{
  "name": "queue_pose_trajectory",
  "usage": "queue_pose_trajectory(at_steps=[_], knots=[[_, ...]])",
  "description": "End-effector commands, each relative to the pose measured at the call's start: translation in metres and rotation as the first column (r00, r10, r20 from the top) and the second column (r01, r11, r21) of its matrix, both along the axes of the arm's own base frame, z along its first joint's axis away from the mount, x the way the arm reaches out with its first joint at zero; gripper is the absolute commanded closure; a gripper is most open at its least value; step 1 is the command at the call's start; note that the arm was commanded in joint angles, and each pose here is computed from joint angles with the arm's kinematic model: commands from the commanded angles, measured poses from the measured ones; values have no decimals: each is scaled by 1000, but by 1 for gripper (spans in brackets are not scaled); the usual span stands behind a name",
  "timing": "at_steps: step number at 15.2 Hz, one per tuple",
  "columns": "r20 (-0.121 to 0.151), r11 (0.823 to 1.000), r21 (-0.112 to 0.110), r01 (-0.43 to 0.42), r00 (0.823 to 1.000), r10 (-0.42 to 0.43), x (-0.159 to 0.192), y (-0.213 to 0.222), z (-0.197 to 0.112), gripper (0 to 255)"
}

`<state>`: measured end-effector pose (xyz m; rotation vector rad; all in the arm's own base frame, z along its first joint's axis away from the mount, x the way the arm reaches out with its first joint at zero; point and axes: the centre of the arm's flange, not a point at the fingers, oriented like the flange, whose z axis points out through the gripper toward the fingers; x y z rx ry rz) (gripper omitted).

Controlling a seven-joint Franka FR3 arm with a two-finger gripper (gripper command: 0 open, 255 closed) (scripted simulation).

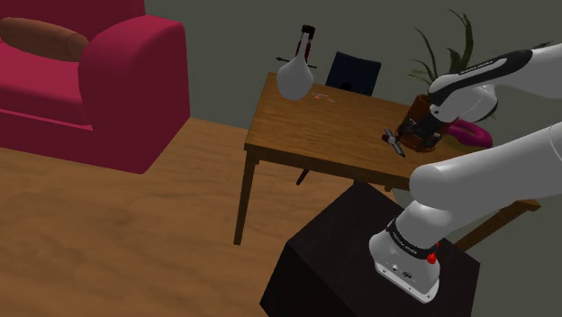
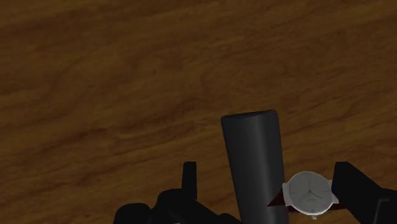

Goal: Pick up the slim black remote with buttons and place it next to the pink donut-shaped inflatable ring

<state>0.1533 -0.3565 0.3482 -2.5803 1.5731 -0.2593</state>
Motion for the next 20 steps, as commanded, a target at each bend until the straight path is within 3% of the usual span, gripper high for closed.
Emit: queue_pose_trajectory(at_steps=[1, 6, 7, 10, 13, 15, 16, 17, 20], knots=[[-76, 994, 110, -9, 997, 17, -6, 11, -32, 0], [-76, 994, 110, -9, 997, 17, -6, 11, -32, 0], [-74, 994, 112, -8, 997, 17, 0, 4, -35, 255], [-76, 994, 112, -7, 997, 16, -1, 2, -25, 255], [-81, 994, 109, -9, 997, 17, 2, 18, -31, 255], [-76, 994, 111, -8, 997, 17, 6, 7, -39, 255], [63, 985, -166, 46, 997, -36, 12, -17, 2, 255], [63, 985, -166, 46, 997, -36, 12, -17, 2, 0], [-4, 999, -4, 33, 999, -33, 3, -7, 4, 0]])
